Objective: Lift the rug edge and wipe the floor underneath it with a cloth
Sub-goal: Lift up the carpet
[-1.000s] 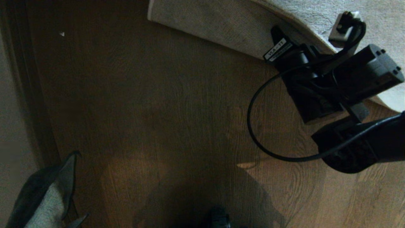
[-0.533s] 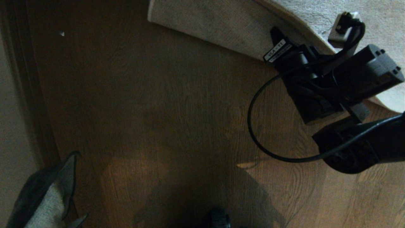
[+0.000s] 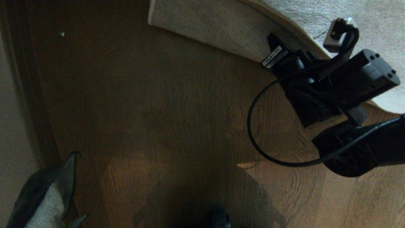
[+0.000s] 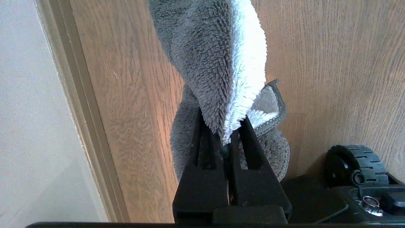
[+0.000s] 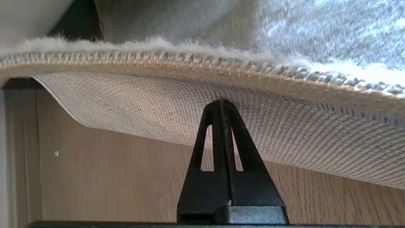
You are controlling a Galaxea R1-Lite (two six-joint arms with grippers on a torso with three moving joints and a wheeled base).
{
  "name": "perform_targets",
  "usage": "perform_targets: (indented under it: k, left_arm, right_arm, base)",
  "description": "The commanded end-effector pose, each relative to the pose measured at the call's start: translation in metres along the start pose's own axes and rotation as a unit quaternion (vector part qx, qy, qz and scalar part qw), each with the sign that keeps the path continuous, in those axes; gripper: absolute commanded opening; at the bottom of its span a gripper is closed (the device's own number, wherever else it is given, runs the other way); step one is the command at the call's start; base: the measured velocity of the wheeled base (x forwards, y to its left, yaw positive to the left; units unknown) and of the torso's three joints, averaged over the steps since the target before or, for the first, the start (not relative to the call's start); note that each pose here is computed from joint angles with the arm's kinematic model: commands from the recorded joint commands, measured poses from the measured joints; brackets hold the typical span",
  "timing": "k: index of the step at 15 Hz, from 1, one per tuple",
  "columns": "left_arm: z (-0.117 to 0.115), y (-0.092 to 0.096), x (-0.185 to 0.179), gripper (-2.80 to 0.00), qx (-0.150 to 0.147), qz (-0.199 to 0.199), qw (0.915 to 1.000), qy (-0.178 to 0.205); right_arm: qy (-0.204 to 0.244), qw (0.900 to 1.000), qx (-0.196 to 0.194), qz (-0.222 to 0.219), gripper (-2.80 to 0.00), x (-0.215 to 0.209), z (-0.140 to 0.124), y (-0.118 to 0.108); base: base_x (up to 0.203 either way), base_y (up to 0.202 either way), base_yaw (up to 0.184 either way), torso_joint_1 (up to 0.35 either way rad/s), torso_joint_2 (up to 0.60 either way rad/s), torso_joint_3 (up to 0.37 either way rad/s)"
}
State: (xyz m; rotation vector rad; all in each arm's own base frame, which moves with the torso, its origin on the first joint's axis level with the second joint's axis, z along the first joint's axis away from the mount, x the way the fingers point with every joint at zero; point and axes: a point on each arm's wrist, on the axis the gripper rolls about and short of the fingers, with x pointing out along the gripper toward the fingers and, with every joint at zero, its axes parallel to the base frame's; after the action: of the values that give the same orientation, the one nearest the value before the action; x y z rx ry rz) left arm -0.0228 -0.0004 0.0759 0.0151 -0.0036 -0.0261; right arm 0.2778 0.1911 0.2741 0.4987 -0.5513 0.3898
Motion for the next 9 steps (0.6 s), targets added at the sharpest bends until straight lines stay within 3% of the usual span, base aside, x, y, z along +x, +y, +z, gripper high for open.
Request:
perform_targets:
  k: [1, 9]
  left_arm:
    - [0.000, 0.000, 0.000, -2.80, 0.000, 0.000, 1.0000, -0.001]
    - [0.000, 0.000, 0.000, -2.80, 0.000, 0.000, 1.0000, -0.001]
  right_arm:
    - [0.006, 1.000, -0.002, -0.002, -2.80, 0.000, 0.000, 0.000]
    - [-0.009, 1.000, -0.001, 0.006, -2.80, 0.002, 0.017, -0.001]
  base:
    - [0.000, 0.000, 0.000, 0.000, 0.00, 0.000]
    - [0.000, 0.000, 0.000, 0.000, 0.00, 0.000]
